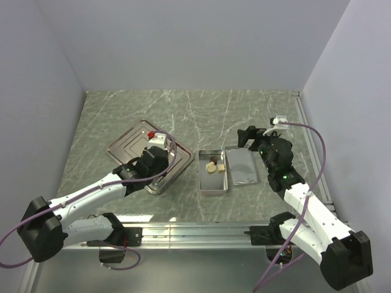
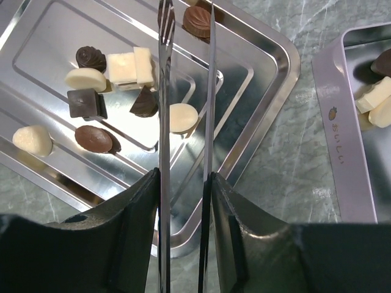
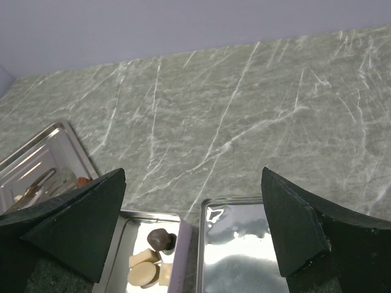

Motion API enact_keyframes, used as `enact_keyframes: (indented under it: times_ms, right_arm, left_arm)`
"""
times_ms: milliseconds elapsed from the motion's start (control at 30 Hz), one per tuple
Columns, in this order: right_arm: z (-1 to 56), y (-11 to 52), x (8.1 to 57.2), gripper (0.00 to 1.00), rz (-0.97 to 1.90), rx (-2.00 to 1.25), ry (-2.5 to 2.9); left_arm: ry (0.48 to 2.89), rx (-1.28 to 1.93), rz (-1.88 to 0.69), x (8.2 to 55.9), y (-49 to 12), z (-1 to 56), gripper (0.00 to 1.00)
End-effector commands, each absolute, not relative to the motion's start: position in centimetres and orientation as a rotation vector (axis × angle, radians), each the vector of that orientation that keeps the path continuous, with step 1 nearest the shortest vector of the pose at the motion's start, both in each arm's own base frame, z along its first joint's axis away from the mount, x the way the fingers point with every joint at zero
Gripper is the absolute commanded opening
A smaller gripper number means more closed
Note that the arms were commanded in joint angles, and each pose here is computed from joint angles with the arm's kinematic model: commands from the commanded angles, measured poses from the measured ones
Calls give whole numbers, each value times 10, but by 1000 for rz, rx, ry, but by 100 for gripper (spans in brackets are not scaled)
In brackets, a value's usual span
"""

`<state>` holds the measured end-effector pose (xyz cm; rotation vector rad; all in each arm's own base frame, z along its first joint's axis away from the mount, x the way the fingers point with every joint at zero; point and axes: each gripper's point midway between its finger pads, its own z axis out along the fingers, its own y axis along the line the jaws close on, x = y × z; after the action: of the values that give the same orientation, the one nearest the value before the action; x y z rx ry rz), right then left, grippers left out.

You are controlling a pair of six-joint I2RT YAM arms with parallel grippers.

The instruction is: Pack the chocolate

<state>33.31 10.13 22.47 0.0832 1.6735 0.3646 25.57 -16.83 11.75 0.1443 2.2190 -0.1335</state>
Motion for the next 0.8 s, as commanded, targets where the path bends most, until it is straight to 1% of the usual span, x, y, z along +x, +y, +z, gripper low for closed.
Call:
enact_keyframes:
  times_ms: [0, 433, 767]
  right_arm:
    - [252, 102, 337, 98, 374, 74, 1610]
    - [252, 103, 337, 98, 375, 73, 1611]
    - [252, 103, 337, 98, 377, 73, 1613]
  left_arm:
    - [2153, 105, -176, 267, -173, 140, 44]
    - [2199, 153, -182, 272, -178, 126, 48]
    - [2205, 172, -187, 278, -180, 124, 48]
